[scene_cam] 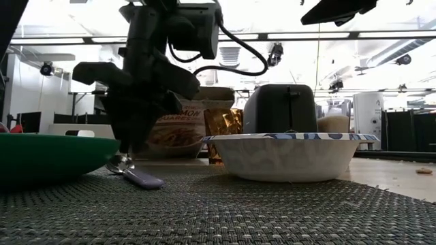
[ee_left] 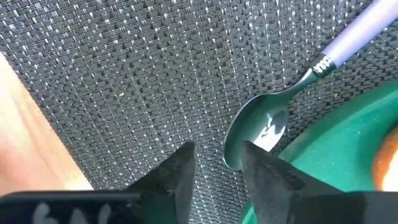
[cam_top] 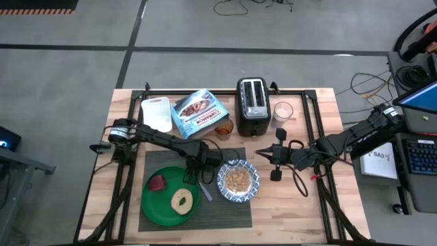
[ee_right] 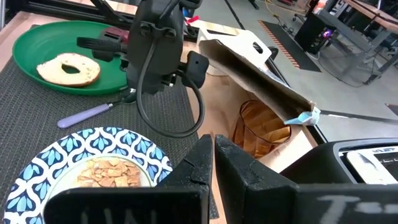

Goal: Arrange a breakfast setting

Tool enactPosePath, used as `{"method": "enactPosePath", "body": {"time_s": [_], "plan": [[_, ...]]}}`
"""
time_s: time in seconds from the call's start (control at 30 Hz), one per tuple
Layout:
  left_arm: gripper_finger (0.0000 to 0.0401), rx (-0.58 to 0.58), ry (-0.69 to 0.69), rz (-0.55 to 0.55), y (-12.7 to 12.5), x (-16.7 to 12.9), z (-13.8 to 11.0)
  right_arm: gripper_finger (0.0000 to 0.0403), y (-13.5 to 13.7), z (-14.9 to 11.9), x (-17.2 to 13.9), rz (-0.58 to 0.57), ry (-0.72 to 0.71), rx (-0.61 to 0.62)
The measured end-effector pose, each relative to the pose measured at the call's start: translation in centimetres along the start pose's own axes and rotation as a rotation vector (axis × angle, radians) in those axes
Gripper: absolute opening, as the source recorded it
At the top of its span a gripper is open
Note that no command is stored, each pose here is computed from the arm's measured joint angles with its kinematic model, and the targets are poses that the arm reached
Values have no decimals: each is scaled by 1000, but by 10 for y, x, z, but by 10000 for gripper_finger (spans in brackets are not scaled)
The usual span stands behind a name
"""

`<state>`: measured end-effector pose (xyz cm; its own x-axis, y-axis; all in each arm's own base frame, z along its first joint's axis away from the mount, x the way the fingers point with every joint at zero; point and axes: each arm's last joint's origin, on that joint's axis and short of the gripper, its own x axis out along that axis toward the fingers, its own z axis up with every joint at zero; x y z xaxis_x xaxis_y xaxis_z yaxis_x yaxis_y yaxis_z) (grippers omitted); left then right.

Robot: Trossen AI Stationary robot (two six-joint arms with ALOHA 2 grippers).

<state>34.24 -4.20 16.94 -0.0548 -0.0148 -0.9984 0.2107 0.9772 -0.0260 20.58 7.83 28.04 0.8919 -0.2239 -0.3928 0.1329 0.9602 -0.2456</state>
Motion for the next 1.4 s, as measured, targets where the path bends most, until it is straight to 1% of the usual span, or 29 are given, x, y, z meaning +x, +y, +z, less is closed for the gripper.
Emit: {"method": "enactPosePath", "body": {"time_s": [0.17, 0.37, 0.6, 0.7, 0.87, 0.9, 1.03, 1.13, 1.27, 1.33, 1.4], "plan": [[136, 17, 26, -2, 0, 7, -5, 9, 0, 0, 0, 0, 0, -1], [134, 24, 33, -2, 0, 11, -7, 9, 0, 0, 0, 0, 1, -1], [97, 51, 17, -15, 0, 11, -5, 9, 0, 0, 0, 0, 1, -1], [72, 65, 10, -25, 0, 11, -5, 9, 0, 0, 0, 0, 1, -1], [13, 77, -7, -21, 0, 11, -3, 9, 0, 0, 0, 0, 0, -8], [7, 77, -8, -21, 0, 11, -3, 9, 0, 0, 0, 0, 1, -8], [3, 81, -17, 2, 1, 11, -2, 9, 0, 0, 0, 0, 0, -8], [1, 78, -49, 12, 1, 9, 2, 9, 0, 0, 0, 0, 0, -8], [0, 79, -137, 41, 2, 2, 13, 9, 0, 0, 0, 0, 0, -8], [0, 106, -155, 47, 2, -3, 16, 9, 0, 0, 0, 0, 0, -8], [0, 164, -165, 60, 0, -7, 18, 9, 0, 0, 0, 0, 0, -8]]}}
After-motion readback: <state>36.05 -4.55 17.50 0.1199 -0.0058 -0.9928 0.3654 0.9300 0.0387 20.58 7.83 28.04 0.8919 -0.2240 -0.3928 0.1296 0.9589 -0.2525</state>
